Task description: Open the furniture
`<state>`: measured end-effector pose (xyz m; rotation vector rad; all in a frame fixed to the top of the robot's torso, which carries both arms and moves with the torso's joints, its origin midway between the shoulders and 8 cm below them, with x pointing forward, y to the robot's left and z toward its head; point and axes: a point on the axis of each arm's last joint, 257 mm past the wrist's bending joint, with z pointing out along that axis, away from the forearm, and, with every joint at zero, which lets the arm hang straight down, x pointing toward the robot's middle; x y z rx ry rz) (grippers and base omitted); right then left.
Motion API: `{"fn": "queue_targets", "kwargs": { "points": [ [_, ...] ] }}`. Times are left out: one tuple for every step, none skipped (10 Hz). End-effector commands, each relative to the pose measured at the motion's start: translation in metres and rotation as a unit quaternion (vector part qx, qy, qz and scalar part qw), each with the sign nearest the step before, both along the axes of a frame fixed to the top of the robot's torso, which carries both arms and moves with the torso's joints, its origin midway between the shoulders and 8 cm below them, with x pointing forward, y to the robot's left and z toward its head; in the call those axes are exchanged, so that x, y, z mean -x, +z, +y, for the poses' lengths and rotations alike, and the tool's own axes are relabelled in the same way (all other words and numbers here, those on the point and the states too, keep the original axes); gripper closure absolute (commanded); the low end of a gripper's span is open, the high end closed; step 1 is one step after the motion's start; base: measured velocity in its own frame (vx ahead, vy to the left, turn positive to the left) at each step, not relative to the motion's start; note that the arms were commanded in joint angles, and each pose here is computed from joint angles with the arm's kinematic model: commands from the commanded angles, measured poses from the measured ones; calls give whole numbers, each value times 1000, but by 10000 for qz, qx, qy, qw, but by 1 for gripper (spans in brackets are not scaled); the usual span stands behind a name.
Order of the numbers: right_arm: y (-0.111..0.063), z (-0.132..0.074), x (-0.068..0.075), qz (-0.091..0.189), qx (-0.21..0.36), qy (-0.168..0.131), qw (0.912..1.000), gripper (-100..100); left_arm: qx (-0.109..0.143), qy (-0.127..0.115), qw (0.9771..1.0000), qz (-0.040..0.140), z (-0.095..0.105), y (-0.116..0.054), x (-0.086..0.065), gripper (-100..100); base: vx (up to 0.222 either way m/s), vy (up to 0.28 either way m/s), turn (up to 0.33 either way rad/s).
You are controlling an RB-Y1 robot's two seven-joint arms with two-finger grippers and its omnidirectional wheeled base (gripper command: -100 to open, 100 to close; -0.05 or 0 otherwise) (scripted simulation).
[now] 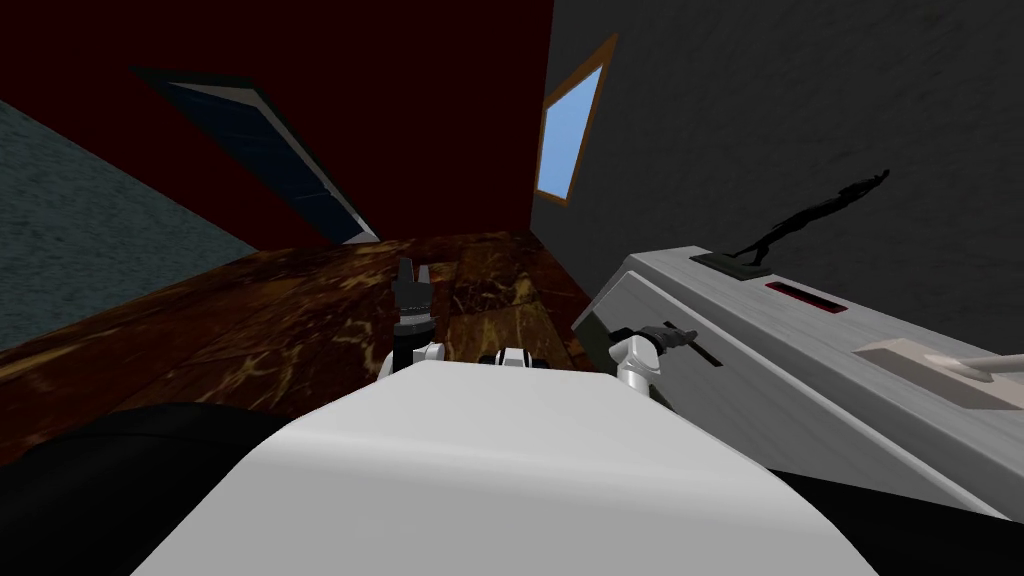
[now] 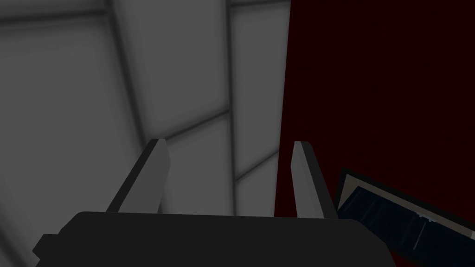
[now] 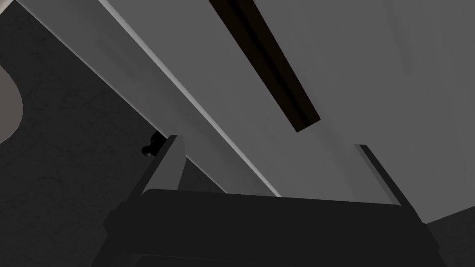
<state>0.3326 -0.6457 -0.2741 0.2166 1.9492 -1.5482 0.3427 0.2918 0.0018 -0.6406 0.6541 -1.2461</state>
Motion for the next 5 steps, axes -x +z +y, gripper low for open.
{"fn": "queue_targets", "kwargs": {
  "points": [
    [-3,1,-3,-5,-61,16,10000,-100,0,0,10000,0,0,0,0,0,15,-87,2],
    [-6,-1,-2,0,-97,23,10000,-100,1,-1,10000,-1,0,0,0,0,35,-99,-10],
    [-5,0,-2,3,-81,19,10000,-100,1,-1,10000,-1,0,0,0,0,22,-61,2],
    [-5,0,-2,1,-83,20,10000,100,2,-1,10000,-1,0,0,0,0,4,-10,1],
    [-4,3,-4,-2,-88,18,10000,100,2,-1,10000,-1,0,0,0,0,-35,83,6]
  ]
}}
